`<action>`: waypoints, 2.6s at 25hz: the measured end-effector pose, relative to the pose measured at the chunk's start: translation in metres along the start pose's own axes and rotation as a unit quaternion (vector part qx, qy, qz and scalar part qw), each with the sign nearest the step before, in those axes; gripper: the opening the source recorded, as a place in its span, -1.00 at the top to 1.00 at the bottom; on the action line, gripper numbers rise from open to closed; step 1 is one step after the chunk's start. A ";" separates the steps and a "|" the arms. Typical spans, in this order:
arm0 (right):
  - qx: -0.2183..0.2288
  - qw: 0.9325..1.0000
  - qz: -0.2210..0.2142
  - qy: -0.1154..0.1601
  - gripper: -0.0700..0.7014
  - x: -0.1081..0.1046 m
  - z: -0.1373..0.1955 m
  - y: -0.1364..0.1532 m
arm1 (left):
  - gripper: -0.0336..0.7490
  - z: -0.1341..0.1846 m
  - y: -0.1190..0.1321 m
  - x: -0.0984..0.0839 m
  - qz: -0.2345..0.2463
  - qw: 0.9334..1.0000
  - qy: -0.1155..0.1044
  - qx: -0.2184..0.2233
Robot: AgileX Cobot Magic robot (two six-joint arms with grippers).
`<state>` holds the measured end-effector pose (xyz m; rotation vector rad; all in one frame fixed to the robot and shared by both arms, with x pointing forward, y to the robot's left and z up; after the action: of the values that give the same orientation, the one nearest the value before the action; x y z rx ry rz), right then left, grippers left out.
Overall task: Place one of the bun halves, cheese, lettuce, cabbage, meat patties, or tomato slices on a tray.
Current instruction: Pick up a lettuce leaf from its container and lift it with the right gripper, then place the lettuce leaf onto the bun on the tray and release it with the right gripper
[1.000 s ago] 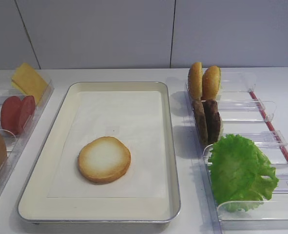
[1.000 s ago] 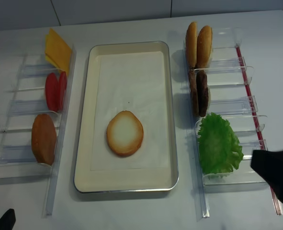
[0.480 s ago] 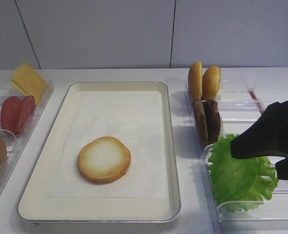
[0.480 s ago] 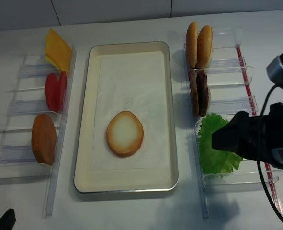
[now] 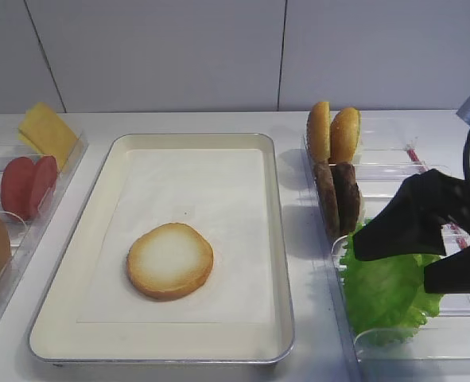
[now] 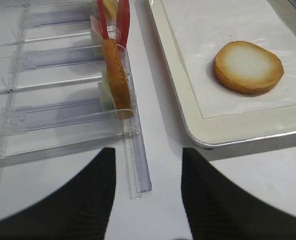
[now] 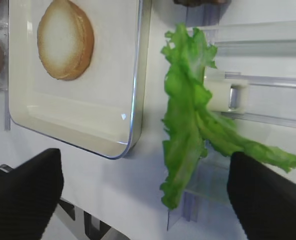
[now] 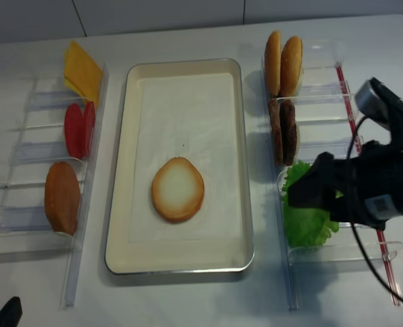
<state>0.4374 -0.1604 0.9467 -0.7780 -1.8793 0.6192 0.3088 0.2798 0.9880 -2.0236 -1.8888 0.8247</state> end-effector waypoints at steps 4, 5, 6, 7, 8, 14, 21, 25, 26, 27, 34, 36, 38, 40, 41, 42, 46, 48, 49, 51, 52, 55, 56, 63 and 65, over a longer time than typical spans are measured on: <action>0.004 1.000 0.001 -0.026 -0.88 0.010 0.000 0.013 | 0.16 0.000 0.000 0.000 0.000 1.000 0.000 0.000; 0.004 1.000 0.004 -0.028 -0.86 0.010 -0.001 0.017 | 0.16 0.000 0.000 0.000 0.000 1.000 0.000 0.000; 0.004 1.000 0.007 -0.027 -0.83 0.009 -0.002 0.020 | 0.16 0.000 0.000 0.000 0.000 1.000 0.000 0.000; 0.008 1.000 0.009 -0.026 -0.79 0.007 -0.001 0.022 | 0.16 0.000 0.000 0.000 0.000 1.000 0.000 0.000; 0.010 1.000 0.011 -0.022 -0.73 0.005 -0.002 0.025 | 0.16 0.000 0.000 0.000 0.000 1.000 0.000 0.000; 0.017 1.000 0.020 -0.010 -0.07 -0.004 -0.003 0.032 | 0.16 0.000 0.000 0.000 0.000 1.000 0.000 0.000; 0.019 1.000 0.022 -0.012 0.64 -0.005 -0.002 0.032 | 0.16 0.000 0.000 0.000 0.000 1.000 0.000 0.000; 0.039 0.999 0.005 -0.025 0.68 0.005 0.000 0.028 | 0.16 0.000 0.000 0.000 0.000 1.000 0.000 0.000; 0.046 0.998 -0.005 -0.032 0.68 0.011 -0.002 0.026 | 0.16 0.000 0.000 0.000 0.000 1.000 0.000 0.000; 0.052 0.998 -0.016 -0.040 0.69 0.019 -0.005 0.022 | 0.16 0.000 0.000 0.000 0.000 1.000 0.000 0.000; 0.042 0.994 -0.047 -0.085 0.69 0.059 -0.035 0.002 | 0.16 0.000 0.000 0.000 0.000 1.000 0.000 0.000; 0.049 0.992 -0.057 -0.103 0.69 0.074 -0.037 0.007 | 0.16 0.000 0.000 0.000 0.000 1.000 0.000 0.000; 0.058 0.988 -0.070 -0.122 0.69 0.092 -0.039 0.017 | 0.16 0.000 0.000 0.000 0.000 1.000 0.000 0.000; 0.072 0.985 -0.085 -0.134 0.69 0.108 -0.041 0.034 | 0.16 0.000 0.000 0.000 0.000 1.000 0.000 0.000; 0.077 0.983 -0.092 -0.139 0.69 0.116 -0.044 0.042 | 0.16 0.000 0.000 0.000 0.000 1.000 0.000 0.000; 0.077 0.982 -0.099 -0.144 0.69 0.123 -0.048 0.049 | 0.16 0.000 0.000 0.000 0.000 1.000 0.000 0.000; 0.086 0.978 -0.119 -0.152 0.69 0.140 -0.068 0.081 | 0.16 0.000 0.000 0.000 0.000 1.000 0.000 0.000; 0.090 0.976 -0.127 -0.152 0.69 0.144 -0.075 0.097 | 0.16 0.000 0.000 0.000 0.000 1.000 0.000 0.000; 0.089 0.976 -0.130 -0.154 0.69 0.147 -0.080 0.103 | 0.16 0.000 0.000 0.000 0.000 1.000 0.000 0.000; 0.095 0.975 -0.135 -0.150 0.69 0.148 -0.086 0.118 | 0.16 0.000 0.000 0.000 0.000 1.000 0.000 0.000; 0.097 0.974 -0.137 -0.151 0.69 0.149 -0.088 0.124 | 0.16 0.000 0.000 0.000 0.000 1.000 0.000 0.000; 0.110 0.971 -0.147 -0.153 0.69 0.152 -0.089 0.143 | 0.16 0.000 0.000 0.000 0.000 1.000 0.000 0.000; 0.114 0.970 -0.149 -0.154 0.69 0.152 -0.090 0.147 | 0.16 0.000 0.000 0.000 0.000 1.000 0.000 0.000; 0.143 0.969 -0.136 -0.150 0.69 0.134 -0.082 0.174 | 0.16 0.000 0.000 0.000 0.000 1.000 0.000 0.000; 0.155 0.968 -0.122 -0.158 0.69 0.125 -0.078 0.179 | 0.16 0.000 0.000 0.000 0.000 1.000 0.000 0.000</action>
<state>0.5127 0.0579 0.9250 -0.2487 -2.0560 0.8912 0.3088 0.2798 0.9880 -2.0236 -1.8888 0.8247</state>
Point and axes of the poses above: a point on each arm's last joint axis where the gripper is mounted, y pointing out along that axis toward the gripper, x along the wrist's bending axis when the last joint is at zero, z = x × y, the point moved 10 cm from there along y, pointing out along that axis toward the gripper, and after that the axes turned 13 degrees about -y, right-handed, at the moved point
